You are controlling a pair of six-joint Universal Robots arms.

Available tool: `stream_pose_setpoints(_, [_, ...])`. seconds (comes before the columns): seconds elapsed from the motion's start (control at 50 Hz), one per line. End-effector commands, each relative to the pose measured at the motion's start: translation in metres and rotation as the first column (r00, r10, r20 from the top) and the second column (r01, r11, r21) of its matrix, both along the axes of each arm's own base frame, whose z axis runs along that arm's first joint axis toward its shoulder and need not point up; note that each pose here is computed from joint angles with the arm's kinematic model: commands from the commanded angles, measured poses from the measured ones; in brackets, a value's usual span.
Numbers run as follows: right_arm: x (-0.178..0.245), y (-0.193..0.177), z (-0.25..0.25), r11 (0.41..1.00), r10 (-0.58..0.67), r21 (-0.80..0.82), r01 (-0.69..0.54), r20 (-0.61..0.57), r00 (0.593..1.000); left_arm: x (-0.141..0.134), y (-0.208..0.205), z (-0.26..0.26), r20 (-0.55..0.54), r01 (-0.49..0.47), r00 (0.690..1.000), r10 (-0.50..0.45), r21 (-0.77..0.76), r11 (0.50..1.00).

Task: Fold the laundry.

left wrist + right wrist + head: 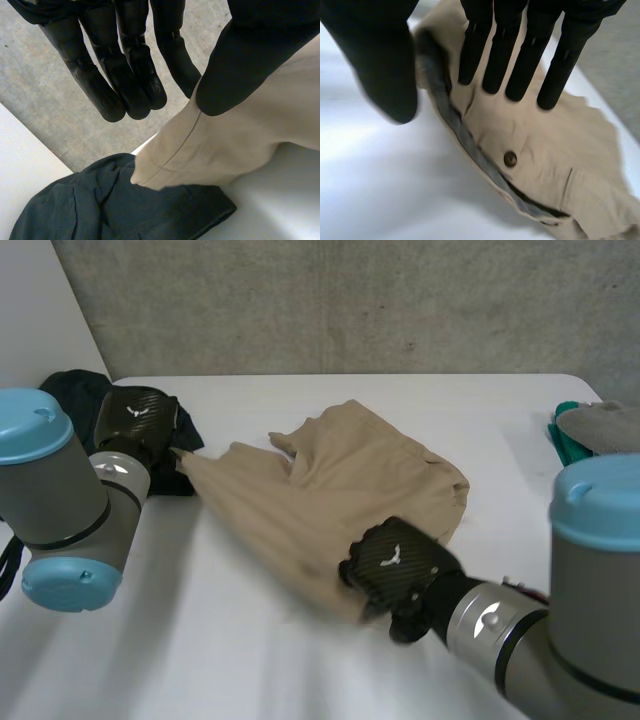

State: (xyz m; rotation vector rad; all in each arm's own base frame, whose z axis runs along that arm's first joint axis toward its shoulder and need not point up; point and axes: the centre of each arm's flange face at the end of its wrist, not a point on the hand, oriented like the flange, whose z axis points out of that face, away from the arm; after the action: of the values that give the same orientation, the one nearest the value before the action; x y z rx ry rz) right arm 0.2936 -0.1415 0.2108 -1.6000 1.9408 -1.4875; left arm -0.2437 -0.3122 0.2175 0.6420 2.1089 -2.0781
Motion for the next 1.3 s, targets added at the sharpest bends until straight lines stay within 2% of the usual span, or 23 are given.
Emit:
stream_pose_setpoints(0.02, [0.007,-0.021,-0.004,0.996,-0.089,0.033,0.086,0.103,0.991,0.000,-0.002,-0.023,0.053,0.046,0.997,-0.050,0.078,0.996])
stream_pose_setpoints(0.04, [0.000,-0.041,0.006,0.984,-0.176,0.034,0.173,0.162,0.971,0.001,-0.002,-0.028,0.056,0.042,0.997,-0.047,0.096,0.994])
stream_pose_setpoints(0.1, [-0.013,-0.069,0.022,0.955,-0.295,0.052,0.291,0.248,0.923,0.001,-0.002,-0.032,0.057,0.035,0.998,-0.042,0.112,0.993])
stream_pose_setpoints(0.12, [-0.022,-0.085,0.030,0.935,-0.351,0.064,0.349,0.294,0.889,0.002,-0.002,-0.033,0.057,0.032,0.998,-0.038,0.116,0.993])
stream_pose_setpoints(0.22, [-0.054,-0.128,0.039,0.880,-0.465,0.071,0.471,0.341,0.817,0.005,-0.004,-0.033,0.055,0.022,0.998,-0.029,0.117,0.993])
stream_pose_setpoints(0.32, [-0.072,-0.155,0.007,0.852,-0.520,0.067,0.520,0.231,0.822,0.005,-0.004,-0.030,0.048,0.024,0.998,-0.029,0.114,0.993])
stream_pose_setpoints(0.34, [-0.074,-0.159,-0.006,0.853,-0.521,0.062,0.519,0.178,0.835,0.004,-0.003,-0.030,0.045,0.028,0.998,-0.033,0.116,0.993])
stream_pose_setpoints(0.42, [-0.075,-0.168,-0.029,0.860,-0.511,0.043,0.509,0.083,0.856,0.002,-0.001,-0.030,0.038,0.032,0.999,-0.037,0.117,0.993])
stream_pose_setpoints(0.54, [-0.073,-0.180,-0.051,0.860,-0.509,0.074,0.505,0.045,0.859,0.002,0.000,-0.031,0.033,0.033,0.999,-0.037,0.120,0.992])
stream_pose_setpoints(0.76, [-0.043,-0.182,-0.063,0.888,-0.449,0.186,0.422,0.144,0.882,0.002,0.001,-0.031,0.034,0.031,0.999,-0.036,0.123,0.992])
stream_pose_setpoints(0.88, [-0.022,-0.195,-0.062,0.900,-0.434,0.136,0.413,0.227,0.872,0.002,0.002,-0.032,0.035,0.033,0.999,-0.038,0.126,0.992])
stream_pose_setpoints(1.04, [-0.012,-0.212,-0.061,0.866,-0.491,0.043,0.499,0.269,0.829,0.004,0.003,-0.030,0.031,0.030,0.999,-0.034,0.125,0.992])
stream_pose_setpoints(1.14, [-0.008,-0.214,-0.063,0.845,-0.524,0.036,0.533,0.254,0.813,0.005,0.002,-0.029,0.024,0.033,0.999,-0.036,0.122,0.992])
stream_pose_setpoints(1.26, [-0.005,-0.215,-0.054,0.803,-0.583,0.070,0.592,0.299,0.755,0.004,0.003,-0.030,0.023,0.040,0.999,-0.043,0.125,0.991])
stream_pose_setpoints(1.3, [-0.001,-0.212,-0.051,0.805,-0.581,0.084,0.587,0.312,0.752,0.003,0.003,-0.030,0.023,0.041,0.999,-0.045,0.127,0.991])
